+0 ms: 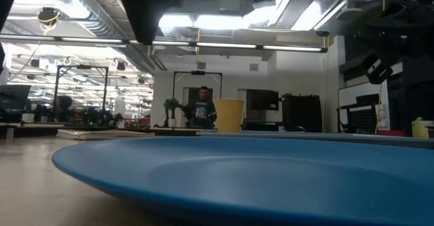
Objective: Pick and place plate/cup/fork/spoon on tray
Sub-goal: Put the blue plate on the tray to the right side of the yellow cup
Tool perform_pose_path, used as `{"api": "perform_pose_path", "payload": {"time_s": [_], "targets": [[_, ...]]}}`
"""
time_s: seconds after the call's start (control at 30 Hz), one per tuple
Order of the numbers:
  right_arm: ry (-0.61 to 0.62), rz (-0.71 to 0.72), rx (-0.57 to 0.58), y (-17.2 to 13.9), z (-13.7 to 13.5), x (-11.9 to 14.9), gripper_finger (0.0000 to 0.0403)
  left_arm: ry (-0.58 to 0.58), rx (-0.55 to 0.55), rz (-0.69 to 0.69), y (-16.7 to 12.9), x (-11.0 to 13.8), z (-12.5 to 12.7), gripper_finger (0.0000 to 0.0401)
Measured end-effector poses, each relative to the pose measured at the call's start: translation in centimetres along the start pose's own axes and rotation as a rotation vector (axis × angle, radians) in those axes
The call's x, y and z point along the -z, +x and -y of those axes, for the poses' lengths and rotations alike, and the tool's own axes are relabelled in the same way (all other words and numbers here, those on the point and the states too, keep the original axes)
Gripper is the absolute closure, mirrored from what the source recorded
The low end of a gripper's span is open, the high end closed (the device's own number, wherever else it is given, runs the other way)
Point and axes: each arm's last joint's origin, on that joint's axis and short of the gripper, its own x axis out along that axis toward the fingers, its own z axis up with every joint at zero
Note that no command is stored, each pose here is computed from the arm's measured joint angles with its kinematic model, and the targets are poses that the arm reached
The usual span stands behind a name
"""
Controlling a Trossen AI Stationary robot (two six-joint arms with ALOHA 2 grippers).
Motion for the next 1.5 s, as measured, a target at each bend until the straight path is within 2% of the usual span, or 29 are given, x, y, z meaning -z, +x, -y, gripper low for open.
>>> {"api": "perform_pose_path", "payload": {"time_s": [0.1,0.27,0.37,0.47,0.57,0.63,0.93,1.07,1.27,1.4,1.5], "targets": [[-0.001,0.001,0.000,0.0,0.0,0.0,0.0301,-0.158,0.010,0.149,-0.9,2.6,-2.2,0.0306],[-0.002,0.002,0.000,0.0,0.0,0.0,0.0301,-0.455,0.187,0.466,-0.5,4.3,-3.1,0.0306],[-0.002,0.001,0.001,0.0,0.0,0.0,0.0301,-0.489,0.328,0.620,0.0,4.2,-2.5,0.0306],[-0.003,0.002,0.000,0.0,0.0,0.0,0.0301,-0.501,0.413,0.676,1.2,3.8,-1.5,0.0306],[-0.003,0.001,0.001,0.0,0.0,0.0,0.0301,-0.531,0.437,0.684,2.6,3.1,-0.6,0.0306],[-0.004,0.001,0.001,0.0,0.0,0.0,0.0301,-0.537,0.423,0.643,3.8,2.9,-0.1,0.0306],[-0.005,-0.005,0.005,0.1,0.0,0.0,0.0301,-0.484,0.392,0.506,8.5,0.9,2.0,0.0306],[-0.005,-0.005,0.005,0.1,0.0,0.0,0.0301,-0.532,0.392,0.450,10.0,0.5,2.5,0.0306],[-0.007,-0.005,0.005,0.1,0.0,0.0,0.0301,-0.536,0.425,0.437,11.3,-0.3,3.4,0.0306],[-0.007,-0.005,0.005,0.1,0.0,0.0,0.0301,-0.549,0.463,0.441,11.3,-0.5,3.6,0.0306],[-0.007,-0.005,0.005,0.1,0.0,0.0,0.0301,-0.555,0.449,0.442,11.3,-0.5,3.5,0.0306]]}}
